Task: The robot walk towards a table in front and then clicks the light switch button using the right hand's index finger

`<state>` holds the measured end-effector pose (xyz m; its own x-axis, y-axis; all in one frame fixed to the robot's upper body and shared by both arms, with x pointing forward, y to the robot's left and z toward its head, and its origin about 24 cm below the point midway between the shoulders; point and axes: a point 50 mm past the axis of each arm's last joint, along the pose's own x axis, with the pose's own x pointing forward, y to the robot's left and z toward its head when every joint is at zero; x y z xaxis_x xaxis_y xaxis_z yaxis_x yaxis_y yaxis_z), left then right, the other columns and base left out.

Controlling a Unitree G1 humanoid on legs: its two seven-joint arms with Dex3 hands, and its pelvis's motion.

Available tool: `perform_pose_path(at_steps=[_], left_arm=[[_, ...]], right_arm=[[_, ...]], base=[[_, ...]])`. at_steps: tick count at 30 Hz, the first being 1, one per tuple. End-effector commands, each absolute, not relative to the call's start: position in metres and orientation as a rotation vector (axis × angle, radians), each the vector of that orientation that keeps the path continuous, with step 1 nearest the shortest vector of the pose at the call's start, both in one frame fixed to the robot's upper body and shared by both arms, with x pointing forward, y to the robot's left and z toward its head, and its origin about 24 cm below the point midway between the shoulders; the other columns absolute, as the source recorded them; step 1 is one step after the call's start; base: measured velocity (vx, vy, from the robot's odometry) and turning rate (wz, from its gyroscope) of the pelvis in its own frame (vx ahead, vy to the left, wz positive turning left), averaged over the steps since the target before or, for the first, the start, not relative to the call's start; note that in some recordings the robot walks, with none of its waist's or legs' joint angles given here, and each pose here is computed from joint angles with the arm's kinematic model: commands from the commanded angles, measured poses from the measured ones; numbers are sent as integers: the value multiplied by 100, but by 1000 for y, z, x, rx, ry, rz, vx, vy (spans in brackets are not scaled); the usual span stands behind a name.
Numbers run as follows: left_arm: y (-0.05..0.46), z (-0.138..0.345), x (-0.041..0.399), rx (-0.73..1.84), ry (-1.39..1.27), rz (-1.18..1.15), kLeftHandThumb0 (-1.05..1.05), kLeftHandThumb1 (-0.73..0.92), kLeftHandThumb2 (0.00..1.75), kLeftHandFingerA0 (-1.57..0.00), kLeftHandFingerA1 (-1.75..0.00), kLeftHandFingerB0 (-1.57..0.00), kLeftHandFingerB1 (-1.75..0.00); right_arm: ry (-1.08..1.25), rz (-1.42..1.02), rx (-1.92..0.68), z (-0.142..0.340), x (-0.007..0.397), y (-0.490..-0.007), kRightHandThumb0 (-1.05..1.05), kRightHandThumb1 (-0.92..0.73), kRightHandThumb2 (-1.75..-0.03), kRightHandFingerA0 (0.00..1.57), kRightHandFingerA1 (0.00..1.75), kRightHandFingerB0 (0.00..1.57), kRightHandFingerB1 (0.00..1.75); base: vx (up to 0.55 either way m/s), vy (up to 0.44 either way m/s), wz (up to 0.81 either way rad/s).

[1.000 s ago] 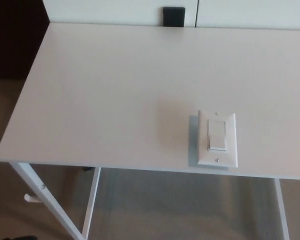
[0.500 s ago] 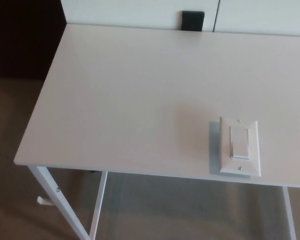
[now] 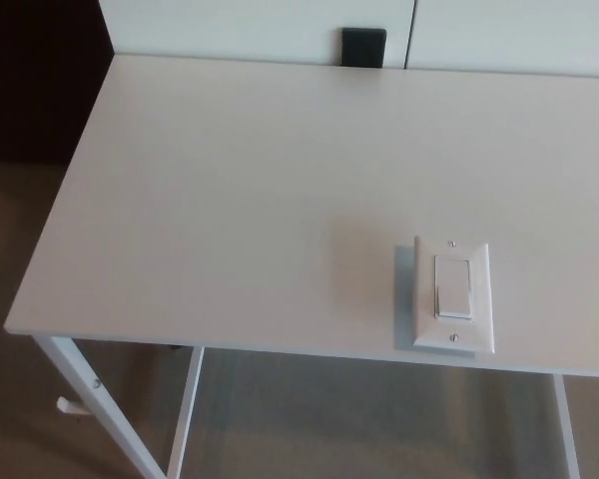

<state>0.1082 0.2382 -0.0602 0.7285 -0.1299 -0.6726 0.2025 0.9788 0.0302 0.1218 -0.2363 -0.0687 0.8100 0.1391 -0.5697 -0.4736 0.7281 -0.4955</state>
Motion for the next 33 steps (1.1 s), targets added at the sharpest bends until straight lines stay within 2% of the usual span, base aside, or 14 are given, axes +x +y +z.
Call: perform_pose_path(at_steps=[1,8,11,15,17,22,23,24,30,33], left_arm=[[231,-62,103,152,731,-209,-21,50,55,-55,-44,-52,-38],[229,-64,96,166,735,-232,-22,49,55,-55,-44,-51,-38],[235,-63,96,193,734,-223,-23,50,55,-55,-43,-51,-38],[239,-62,97,185,727,-216,-23,49,55,-55,-44,-52,-38],[239,-62,97,212,725,-224,-24,50,55,-56,-43,-52,-38],[240,-59,97,231,724,-225,-25,51,55,-56,-43,-51,-37],[240,-59,98,224,721,-219,-25,50,55,-56,-43,-52,-38],[240,-58,98,222,720,-217,-24,51,55,-55,-43,-51,-38],[242,-58,99,222,718,-211,-24,50,55,-55,-43,-51,-38],[243,-56,100,228,716,-209,-24,50,55,-55,-42,-51,-37]], right_arm=[[546,364,-687,-69,121,-238,-28,-71,-60,51,52,41,44],[477,352,-641,-62,116,-227,-30,-71,-61,52,50,43,44],[323,393,-565,-34,111,-203,-35,-71,-60,50,56,44,47],[195,453,-516,-1,106,-184,-37,-71,-60,49,56,44,46],[99,486,-471,30,100,-173,-40,-70,-60,51,54,44,43],[-97,524,-385,78,93,-158,-37,-69,-59,53,58,44,46],[-144,526,-363,89,92,-157,-53,-74,-62,50,57,44,40],[-201,527,-360,105,90,-156,-39,-70,-59,52,56,45,44],[-330,476,-251,147,85,-159,-38,-70,-60,54,61,46,45],[-500,367,-368,164,93,-166,-39,-70,-60,56,61,48,46]], base=[[0,0,0],[0,0,0],[0,0,0],[0,0,0],[0,0,0],[0,0,0],[0,0,0],[0,0,0],[0,0,0],[0,0,0]])
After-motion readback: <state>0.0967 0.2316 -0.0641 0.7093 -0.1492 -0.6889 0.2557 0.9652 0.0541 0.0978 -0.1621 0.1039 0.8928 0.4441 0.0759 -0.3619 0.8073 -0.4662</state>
